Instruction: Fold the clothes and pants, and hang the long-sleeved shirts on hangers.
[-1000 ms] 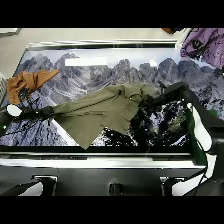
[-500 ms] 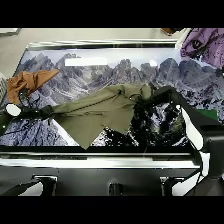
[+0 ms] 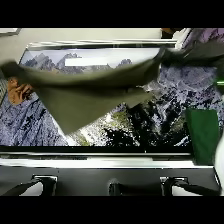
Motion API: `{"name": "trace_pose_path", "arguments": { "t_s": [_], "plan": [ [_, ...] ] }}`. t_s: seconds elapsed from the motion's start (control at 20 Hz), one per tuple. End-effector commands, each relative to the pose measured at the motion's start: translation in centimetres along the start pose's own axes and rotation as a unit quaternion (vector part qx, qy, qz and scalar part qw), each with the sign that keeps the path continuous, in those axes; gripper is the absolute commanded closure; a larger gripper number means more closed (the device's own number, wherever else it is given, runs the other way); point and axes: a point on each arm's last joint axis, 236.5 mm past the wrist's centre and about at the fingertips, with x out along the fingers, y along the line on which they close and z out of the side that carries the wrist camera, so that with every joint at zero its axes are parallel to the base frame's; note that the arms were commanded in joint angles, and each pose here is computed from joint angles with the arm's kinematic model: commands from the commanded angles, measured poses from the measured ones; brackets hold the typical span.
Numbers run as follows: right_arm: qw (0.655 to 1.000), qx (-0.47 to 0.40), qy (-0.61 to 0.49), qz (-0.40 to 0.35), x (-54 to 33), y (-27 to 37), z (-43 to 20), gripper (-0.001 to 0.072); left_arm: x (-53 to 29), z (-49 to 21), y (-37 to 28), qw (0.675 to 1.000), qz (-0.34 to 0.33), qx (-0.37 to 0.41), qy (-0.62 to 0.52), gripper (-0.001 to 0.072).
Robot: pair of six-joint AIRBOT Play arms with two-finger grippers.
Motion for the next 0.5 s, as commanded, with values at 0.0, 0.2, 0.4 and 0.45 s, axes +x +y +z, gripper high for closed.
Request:
{"name": "trace_pose_path", "arguments": {
  "t_s": [0.0,0.2,0.4,0.45],
  "plan": [
    [0.982,-0.086,-0.161,-0.045,-15.1,6.8,6.7,0.0685,-11.0,7.2,-3.6,0.993,-0.003,0.057,-0.104,0.0691],
    [0.953,-0.111,-0.278,-0.057,-28.9,13.1,5.9,0.0684,-20.1,6.9,-6.2,0.985,-0.009,0.075,-0.155,0.0691],
    [0.929,-0.088,-0.352,-0.069,-36.0,14.8,4.8,0.0685,-26.4,6.2,-5.0,0.977,0.041,0.053,-0.201,0.0691],
    [0.93,-0.077,-0.353,-0.074,-36.0,14.4,4.9,0.0685,-27.0,6.2,-4.5,0.976,0.05,0.042,-0.208,0.0692]
  ]
}}
